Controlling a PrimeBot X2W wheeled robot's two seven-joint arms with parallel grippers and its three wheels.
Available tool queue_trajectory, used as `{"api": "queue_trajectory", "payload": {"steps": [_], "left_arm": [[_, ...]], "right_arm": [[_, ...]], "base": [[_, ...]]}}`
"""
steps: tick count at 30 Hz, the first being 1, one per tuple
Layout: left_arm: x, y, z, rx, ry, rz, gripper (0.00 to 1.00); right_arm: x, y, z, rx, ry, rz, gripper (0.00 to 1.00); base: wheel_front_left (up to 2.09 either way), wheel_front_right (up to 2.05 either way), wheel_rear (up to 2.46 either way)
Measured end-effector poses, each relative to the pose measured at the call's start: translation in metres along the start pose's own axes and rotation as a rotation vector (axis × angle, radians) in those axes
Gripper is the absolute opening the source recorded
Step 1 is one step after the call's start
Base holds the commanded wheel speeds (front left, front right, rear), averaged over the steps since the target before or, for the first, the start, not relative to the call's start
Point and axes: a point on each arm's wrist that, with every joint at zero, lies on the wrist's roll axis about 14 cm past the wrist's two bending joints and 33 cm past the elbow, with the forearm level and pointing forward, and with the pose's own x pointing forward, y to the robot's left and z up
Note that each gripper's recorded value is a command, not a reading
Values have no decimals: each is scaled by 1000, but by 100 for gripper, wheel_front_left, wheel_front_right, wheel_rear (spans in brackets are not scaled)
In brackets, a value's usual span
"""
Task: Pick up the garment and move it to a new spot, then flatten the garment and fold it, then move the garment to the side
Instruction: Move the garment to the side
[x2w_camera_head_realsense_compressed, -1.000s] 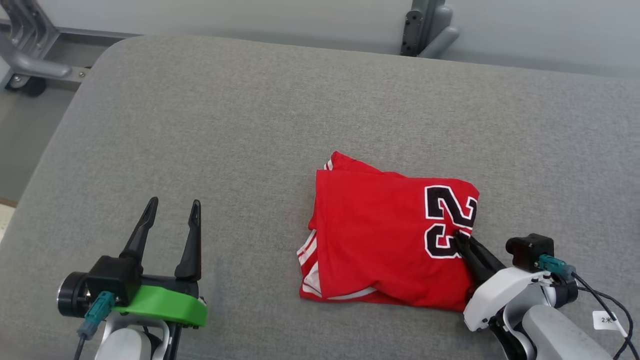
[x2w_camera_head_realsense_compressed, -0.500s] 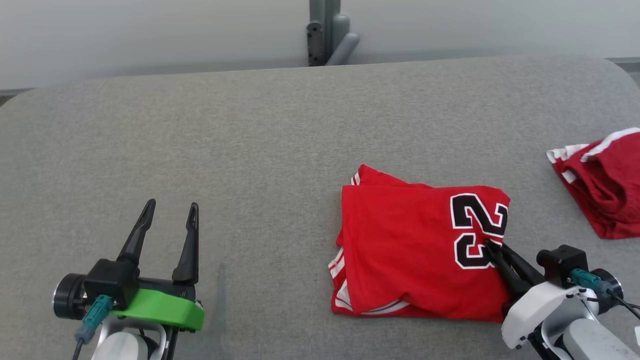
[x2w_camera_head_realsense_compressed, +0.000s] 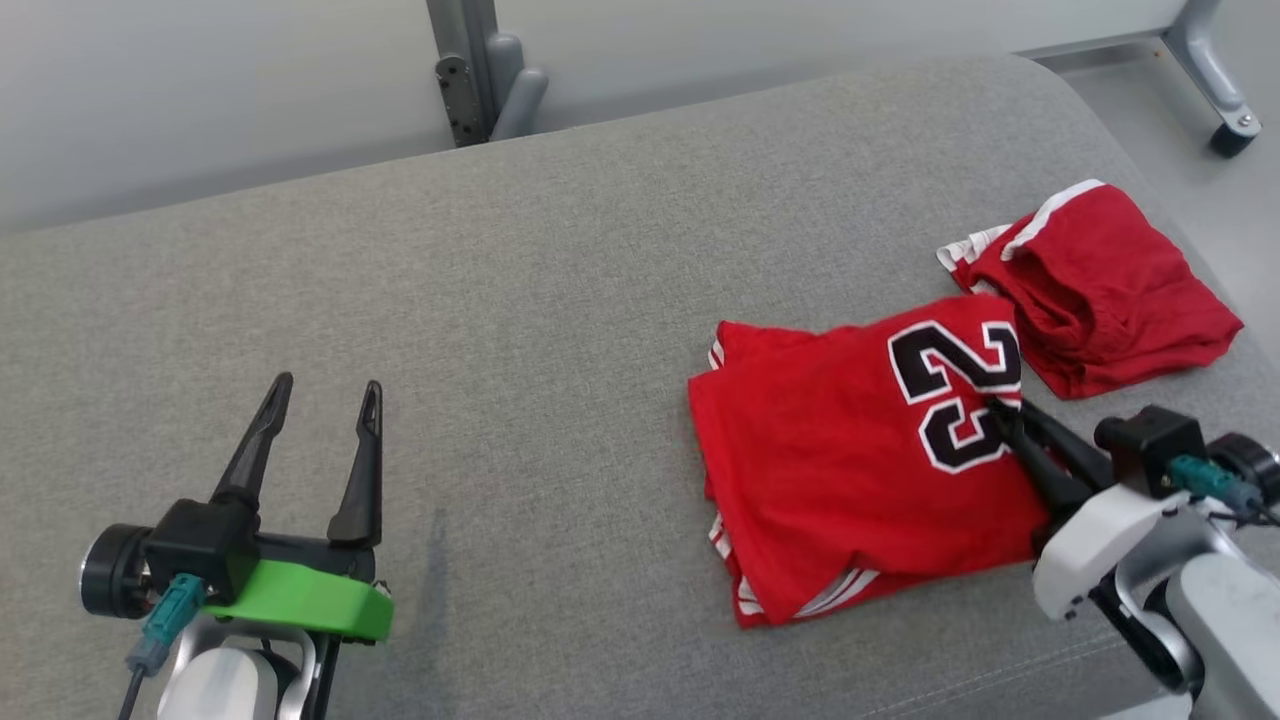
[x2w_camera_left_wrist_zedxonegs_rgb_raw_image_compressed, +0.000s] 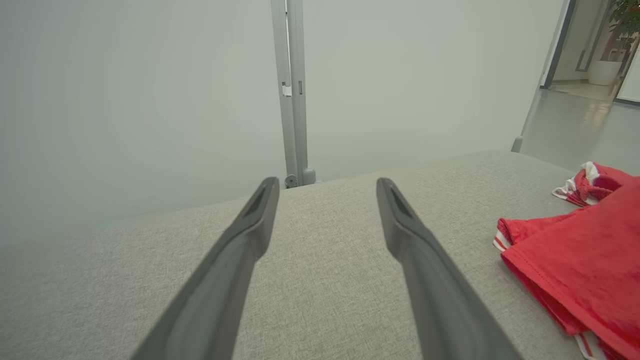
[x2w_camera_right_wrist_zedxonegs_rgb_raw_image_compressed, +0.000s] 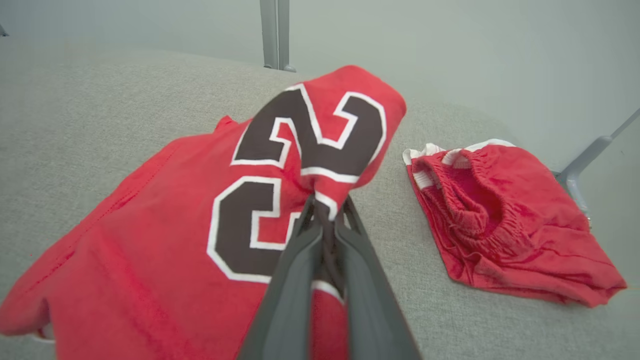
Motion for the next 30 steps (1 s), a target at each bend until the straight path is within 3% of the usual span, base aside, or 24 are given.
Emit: {"api": "queue_trajectory", "payload": {"steps": [7, 14, 26, 28, 29, 30], "left_arm": [[24, -9, -14, -9, 22, -57, 100], [46, -13, -36, -26, 53, -98, 100], [72, -11, -76, -37, 110, -150, 100], [73, -10, -84, -39, 127, -154, 100], [74, -9, -88, -39, 134, -155, 100], [74, -9, -91, -41, 140, -155, 100]], "right_arm": [[20, -50, 34, -148, -23, -47, 0], [31, -115, 39, -245, 50, -148, 0], [52, -196, 15, -252, 166, -320, 0], [54, -203, 1, -221, 205, -349, 47], [56, -205, -6, -202, 216, -360, 95], [56, -207, -13, -189, 234, -373, 100]], "base": [[0, 0, 0], [0, 0, 0], [0, 0, 0], [0, 0, 0], [0, 0, 0], [0, 0, 0]]}}
